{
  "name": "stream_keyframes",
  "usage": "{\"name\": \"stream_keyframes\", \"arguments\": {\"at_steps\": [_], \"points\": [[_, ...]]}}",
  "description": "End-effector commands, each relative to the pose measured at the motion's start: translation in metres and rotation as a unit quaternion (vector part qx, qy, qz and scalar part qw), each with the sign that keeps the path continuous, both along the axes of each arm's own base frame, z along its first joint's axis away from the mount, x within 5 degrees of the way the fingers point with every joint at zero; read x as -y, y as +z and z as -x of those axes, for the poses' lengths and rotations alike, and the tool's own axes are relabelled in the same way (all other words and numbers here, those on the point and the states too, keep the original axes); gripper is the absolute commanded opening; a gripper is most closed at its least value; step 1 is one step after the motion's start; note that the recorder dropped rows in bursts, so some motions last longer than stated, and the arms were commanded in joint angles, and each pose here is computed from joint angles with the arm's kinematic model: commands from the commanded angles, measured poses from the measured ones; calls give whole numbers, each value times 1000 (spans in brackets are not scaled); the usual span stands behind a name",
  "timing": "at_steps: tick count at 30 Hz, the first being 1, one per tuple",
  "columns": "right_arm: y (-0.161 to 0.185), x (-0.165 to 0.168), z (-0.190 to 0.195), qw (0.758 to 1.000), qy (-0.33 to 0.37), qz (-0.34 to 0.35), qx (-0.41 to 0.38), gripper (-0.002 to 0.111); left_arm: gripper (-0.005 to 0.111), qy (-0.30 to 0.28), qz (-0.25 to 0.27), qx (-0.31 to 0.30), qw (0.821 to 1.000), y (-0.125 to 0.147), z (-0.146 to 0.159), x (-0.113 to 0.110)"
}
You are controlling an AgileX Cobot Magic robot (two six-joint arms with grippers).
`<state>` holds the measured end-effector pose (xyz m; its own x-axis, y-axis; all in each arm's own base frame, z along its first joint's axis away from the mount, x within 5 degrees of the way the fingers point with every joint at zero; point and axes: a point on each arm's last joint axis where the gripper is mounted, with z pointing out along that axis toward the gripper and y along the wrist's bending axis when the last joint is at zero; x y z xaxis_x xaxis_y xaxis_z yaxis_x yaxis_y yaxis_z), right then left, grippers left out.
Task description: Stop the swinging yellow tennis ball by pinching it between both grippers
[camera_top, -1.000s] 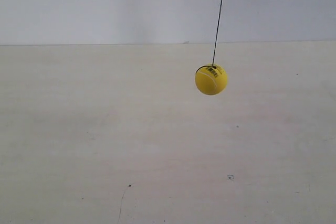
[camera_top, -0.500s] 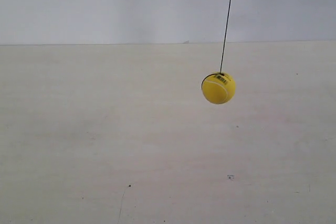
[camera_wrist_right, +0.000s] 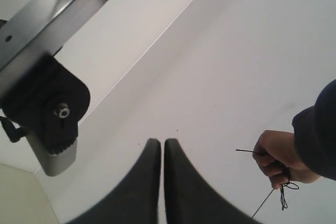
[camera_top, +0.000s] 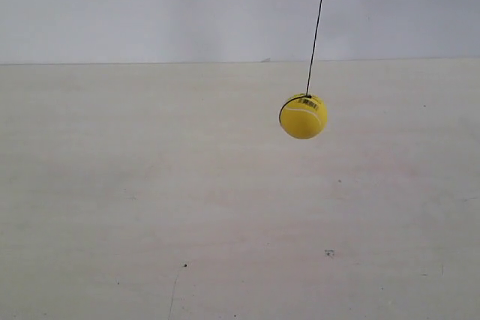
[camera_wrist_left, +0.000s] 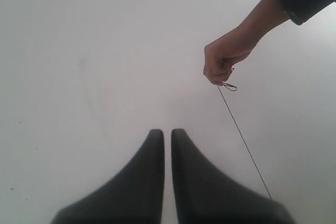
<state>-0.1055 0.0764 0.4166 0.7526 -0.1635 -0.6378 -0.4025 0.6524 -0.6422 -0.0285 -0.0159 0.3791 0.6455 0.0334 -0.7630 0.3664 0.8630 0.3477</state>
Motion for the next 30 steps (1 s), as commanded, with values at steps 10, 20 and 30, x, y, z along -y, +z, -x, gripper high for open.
{"name": "stream_keyframes", "arguments": {"at_steps": [10,20,30], "points": [[-30,43,-95,952,-113,-255,-126,0,5,1,2,-3,1000,-1,-1,0],[-105,63,-131,923,-195,-314,-109,0,5,1,2,-3,1000,-1,-1,0],[-177,78,-156,864,-361,-230,-266,0,5,1,2,-3,1000,-1,-1,0]]}}
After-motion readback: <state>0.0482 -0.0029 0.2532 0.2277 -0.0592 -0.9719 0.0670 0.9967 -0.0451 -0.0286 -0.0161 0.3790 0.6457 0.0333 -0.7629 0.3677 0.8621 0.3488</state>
